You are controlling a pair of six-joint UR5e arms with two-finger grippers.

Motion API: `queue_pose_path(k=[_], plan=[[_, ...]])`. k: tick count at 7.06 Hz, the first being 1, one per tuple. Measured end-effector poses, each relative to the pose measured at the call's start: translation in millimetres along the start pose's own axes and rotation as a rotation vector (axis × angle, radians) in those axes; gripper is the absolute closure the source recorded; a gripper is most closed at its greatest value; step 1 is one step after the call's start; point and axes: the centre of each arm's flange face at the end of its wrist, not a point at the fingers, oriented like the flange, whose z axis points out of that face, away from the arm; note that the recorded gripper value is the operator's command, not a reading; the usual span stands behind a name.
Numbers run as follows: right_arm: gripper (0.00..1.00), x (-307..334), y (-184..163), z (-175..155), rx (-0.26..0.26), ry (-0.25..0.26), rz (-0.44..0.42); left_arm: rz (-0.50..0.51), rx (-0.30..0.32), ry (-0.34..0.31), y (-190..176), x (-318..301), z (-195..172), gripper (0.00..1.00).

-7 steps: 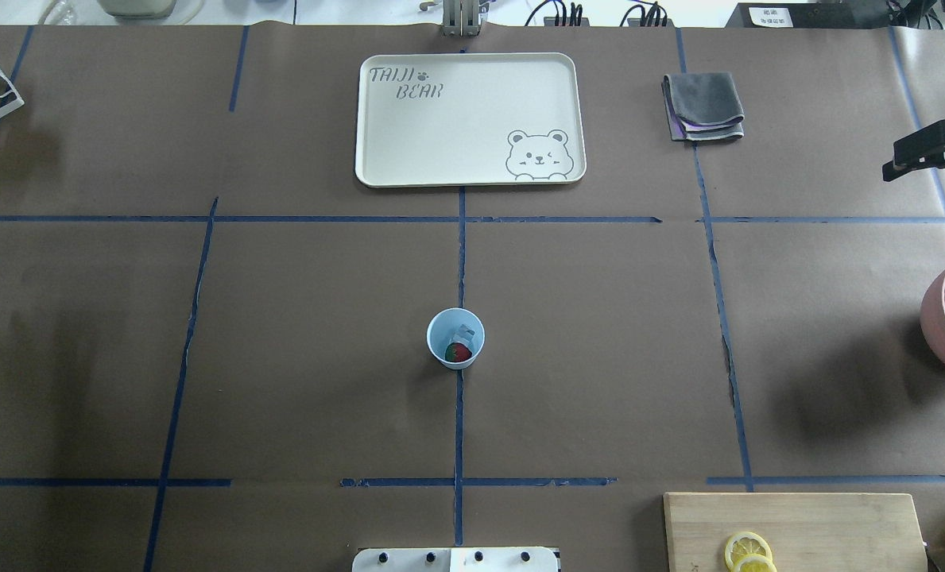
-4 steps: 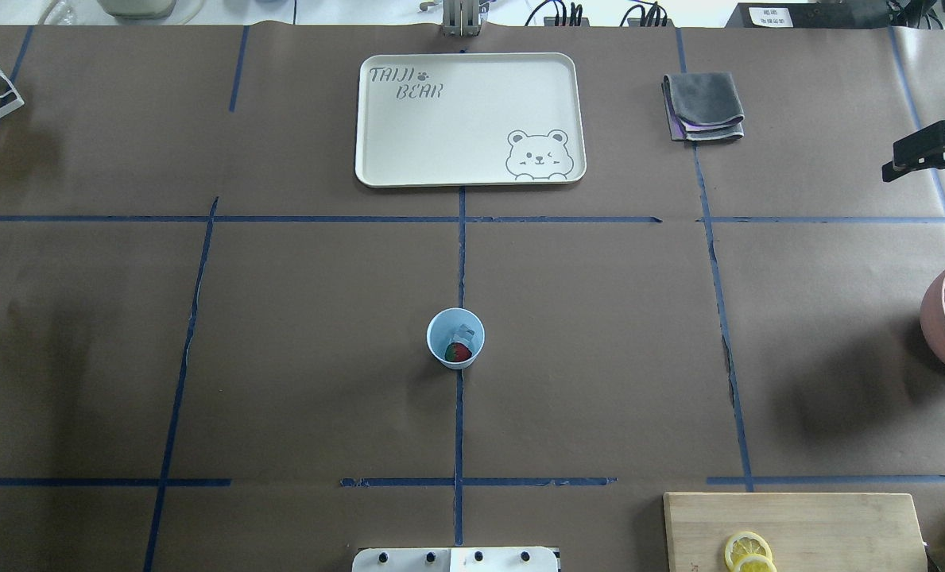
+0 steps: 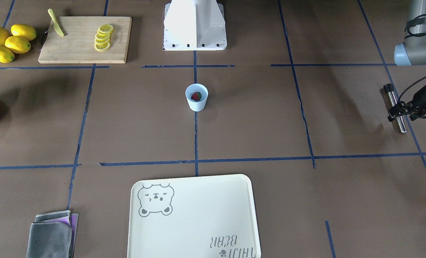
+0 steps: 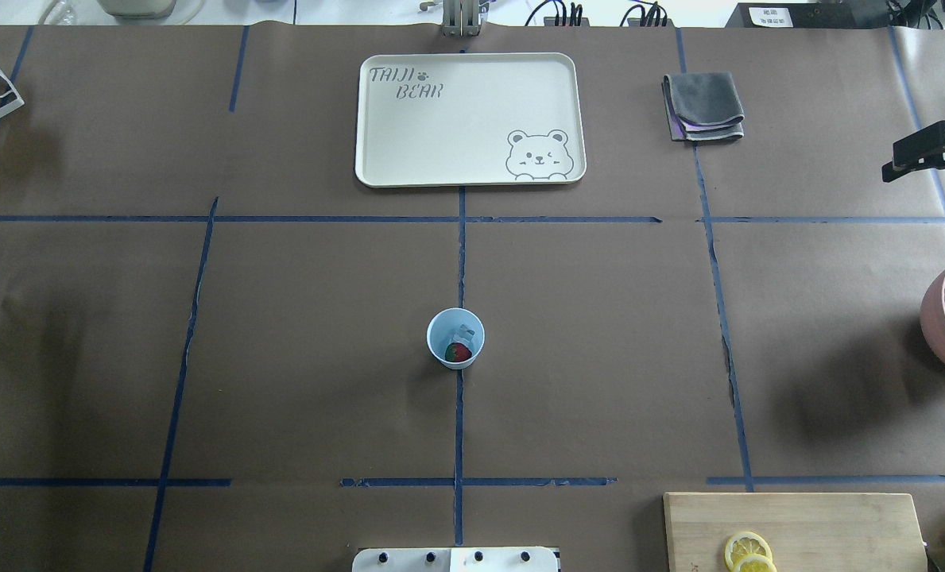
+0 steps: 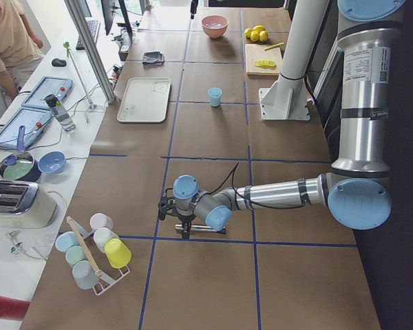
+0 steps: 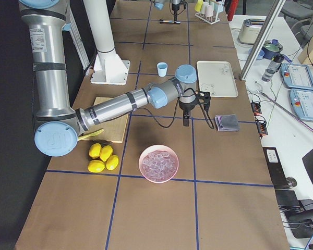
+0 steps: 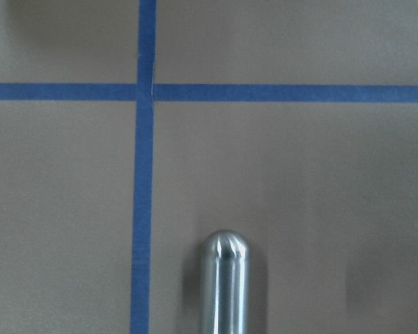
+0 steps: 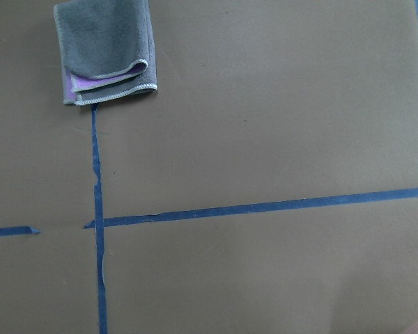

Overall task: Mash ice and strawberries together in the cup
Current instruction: 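Lower the left gripper onto the steel muddler and grasp it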

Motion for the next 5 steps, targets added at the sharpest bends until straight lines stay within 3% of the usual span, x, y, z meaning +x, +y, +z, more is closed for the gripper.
queue_pose_path(k=[3,5], plan=[[0.01,-0.6,-0.2,-0.3,0.0,-0.001,-0.001,-0.001,-0.013,-0.006,1.6,-3.2,6.4,0.37],[0.01,-1.0,-0.1,-0.7,0.001,-0.002,-0.002,-0.003,-0.017,-0.008,2.8,-5.1,8.2,0.9]])
